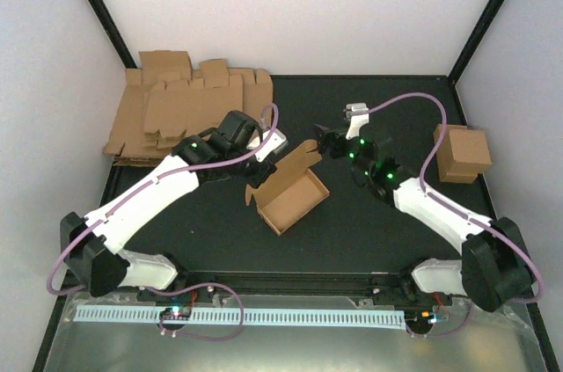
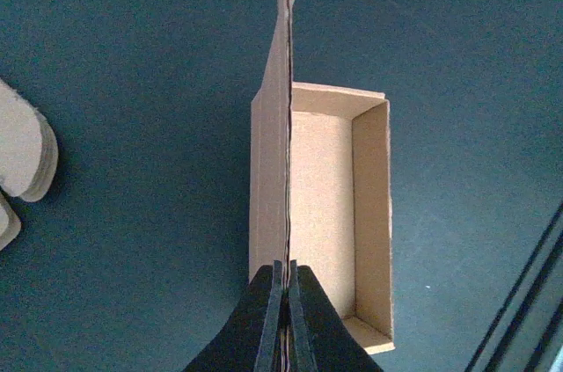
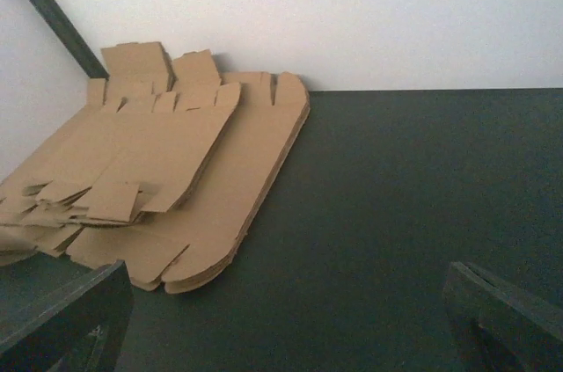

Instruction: Fold the paper box

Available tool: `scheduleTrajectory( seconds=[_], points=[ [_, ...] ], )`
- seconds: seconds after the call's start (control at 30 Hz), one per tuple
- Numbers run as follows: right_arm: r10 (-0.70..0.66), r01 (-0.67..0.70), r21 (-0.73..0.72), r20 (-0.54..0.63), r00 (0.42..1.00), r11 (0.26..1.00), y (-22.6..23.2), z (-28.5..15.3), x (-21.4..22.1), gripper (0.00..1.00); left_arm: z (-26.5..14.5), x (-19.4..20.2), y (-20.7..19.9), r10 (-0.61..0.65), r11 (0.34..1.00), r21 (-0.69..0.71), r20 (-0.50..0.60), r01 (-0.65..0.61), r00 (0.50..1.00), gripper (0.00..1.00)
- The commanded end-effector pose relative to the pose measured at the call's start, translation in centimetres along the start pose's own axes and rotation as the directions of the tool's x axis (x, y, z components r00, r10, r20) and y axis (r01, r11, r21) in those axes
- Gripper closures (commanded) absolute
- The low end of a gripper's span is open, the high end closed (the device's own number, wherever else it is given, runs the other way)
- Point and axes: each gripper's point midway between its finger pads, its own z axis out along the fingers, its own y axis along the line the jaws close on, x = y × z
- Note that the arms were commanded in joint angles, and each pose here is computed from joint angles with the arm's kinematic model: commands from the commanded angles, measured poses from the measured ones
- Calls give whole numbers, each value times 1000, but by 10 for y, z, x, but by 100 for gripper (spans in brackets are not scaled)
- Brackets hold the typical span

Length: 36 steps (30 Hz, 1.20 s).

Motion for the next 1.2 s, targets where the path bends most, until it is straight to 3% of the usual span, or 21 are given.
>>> scheduleTrajectory(
  seconds=[0.0, 0.47, 0.67, 0.83, 1.17],
  points=[
    [-17, 18, -47, 9, 1000, 999, 6, -19, 0, 1, -13, -1, -14, -30, 997, 74, 26, 28, 999, 98],
    [-113, 96, -195, -80, 990, 976, 21, -56, 43, 1, -12, 15, -31, -7, 986, 169, -38, 13, 999, 99],
    [-116, 101, -180, -70, 991, 978, 12, -64, 59, 1, -11, 18, -36, 14, 982, 187, -57, -3, 998, 98],
    [-132, 114, -142, -128, 983, 983, 3, -61, 73, 0, -14, 20, -40, 32, 980, 200, -60, -20, 998, 98],
    [-148, 104, -233, -177, 973, 967, 17, -53, 84, 1, -17, 25, -47, 49, 975, 218, -74, -32, 996, 98]
  ],
)
